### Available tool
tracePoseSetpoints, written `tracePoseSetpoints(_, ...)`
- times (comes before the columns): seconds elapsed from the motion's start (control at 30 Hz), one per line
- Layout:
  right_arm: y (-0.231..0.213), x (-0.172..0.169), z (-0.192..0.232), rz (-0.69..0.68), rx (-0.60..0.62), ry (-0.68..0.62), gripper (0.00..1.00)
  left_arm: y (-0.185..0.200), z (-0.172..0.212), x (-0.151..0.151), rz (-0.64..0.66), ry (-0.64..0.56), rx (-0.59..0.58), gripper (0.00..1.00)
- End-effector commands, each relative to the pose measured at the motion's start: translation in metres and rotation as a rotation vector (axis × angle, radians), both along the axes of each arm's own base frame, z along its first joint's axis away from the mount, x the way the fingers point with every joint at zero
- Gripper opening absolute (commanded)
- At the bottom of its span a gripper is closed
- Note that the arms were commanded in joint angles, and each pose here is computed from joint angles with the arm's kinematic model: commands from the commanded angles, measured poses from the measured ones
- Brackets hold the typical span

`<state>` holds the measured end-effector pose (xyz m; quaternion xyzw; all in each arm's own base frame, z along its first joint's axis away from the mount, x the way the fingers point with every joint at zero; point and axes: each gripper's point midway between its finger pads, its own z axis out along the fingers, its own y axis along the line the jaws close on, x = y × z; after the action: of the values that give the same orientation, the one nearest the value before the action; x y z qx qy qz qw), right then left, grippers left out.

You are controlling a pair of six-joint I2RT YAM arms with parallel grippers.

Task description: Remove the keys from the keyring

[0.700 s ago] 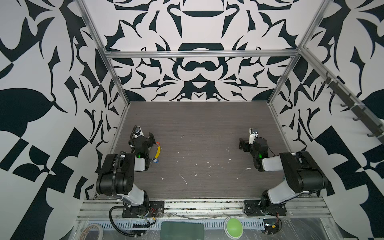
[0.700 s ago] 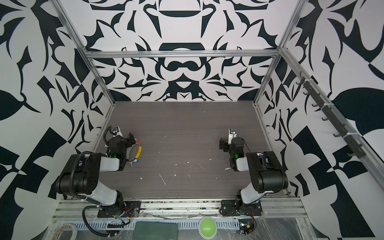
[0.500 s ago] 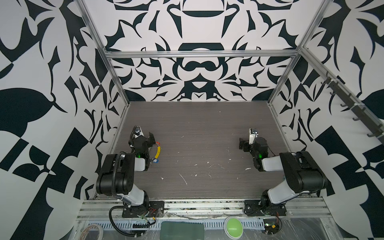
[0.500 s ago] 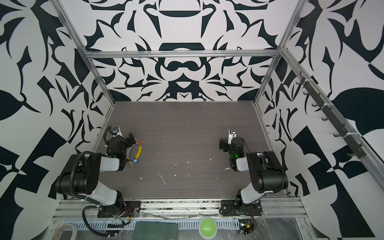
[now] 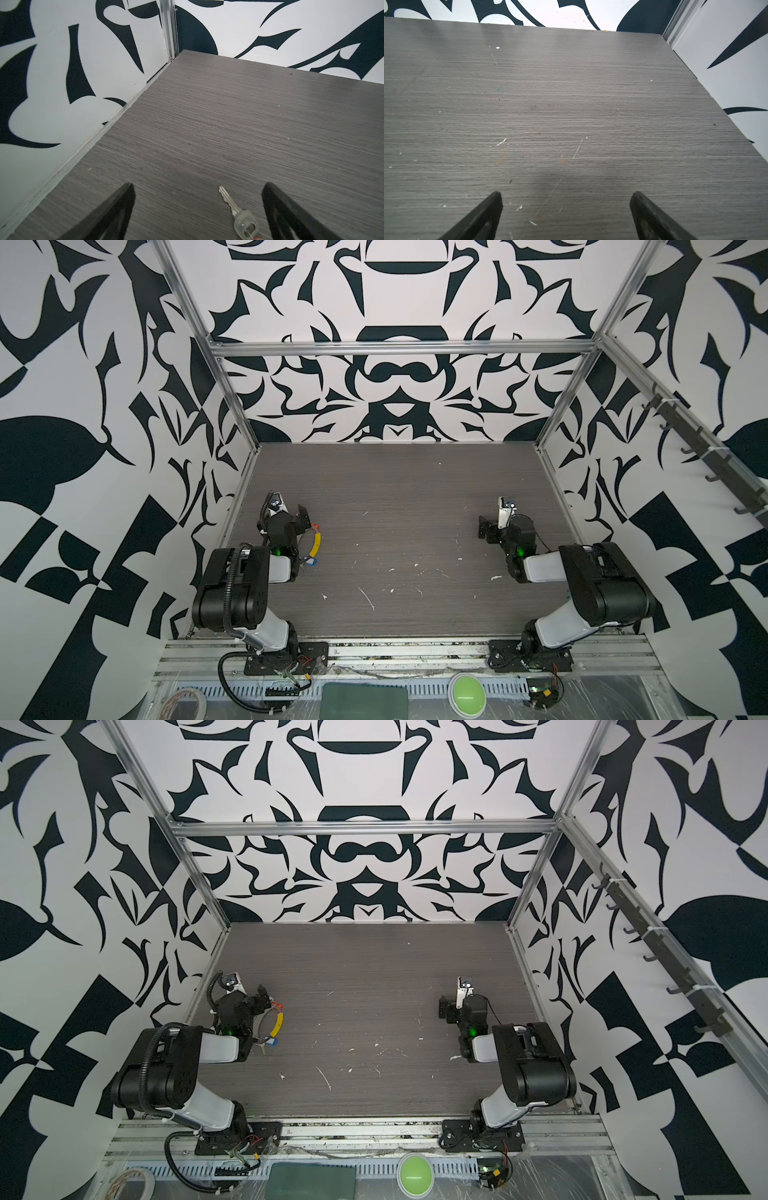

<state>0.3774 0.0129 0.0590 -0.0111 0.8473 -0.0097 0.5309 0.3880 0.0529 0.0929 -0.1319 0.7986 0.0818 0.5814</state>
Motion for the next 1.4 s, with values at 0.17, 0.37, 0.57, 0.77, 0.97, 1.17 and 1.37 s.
tracePoseSetpoints(0.17,0.001,0.009,0.020,-0.002,-0.004,-0.064,1.00,0.000,0.001,0.000,0.002,-0.015,-0.008,0.99)
tracePoseSetpoints(0.37,0.001,0.009,0.020,0.000,-0.004,-0.065,1.00,0.001,0.001,0.000,0.002,-0.015,-0.007,0.99)
tracePoseSetpoints(0.57,0.000,0.010,0.020,-0.007,-0.009,-0.062,1.00,0.000,0.001,0.000,0.002,-0.015,-0.007,0.99)
tracePoseSetpoints(0.77,-0.004,0.008,0.029,-0.031,0.001,-0.080,1.00,0.003,0.011,-0.006,0.028,-0.049,-0.006,0.99)
tracePoseSetpoints(0.97,0.003,0.010,0.047,-0.039,-0.025,0.001,1.00,-0.004,0.046,-0.012,0.044,-0.026,0.039,0.99)
tracePoseSetpoints(1.17,0.002,0.004,0.092,-0.169,-0.113,-0.108,1.00,0.007,0.102,-0.025,0.167,-0.177,-0.145,0.99)
tracePoseSetpoints(1.37,0.007,0.012,0.120,-0.295,0.233,-0.180,1.00,0.013,0.123,-0.041,0.268,-0.347,-0.583,0.99)
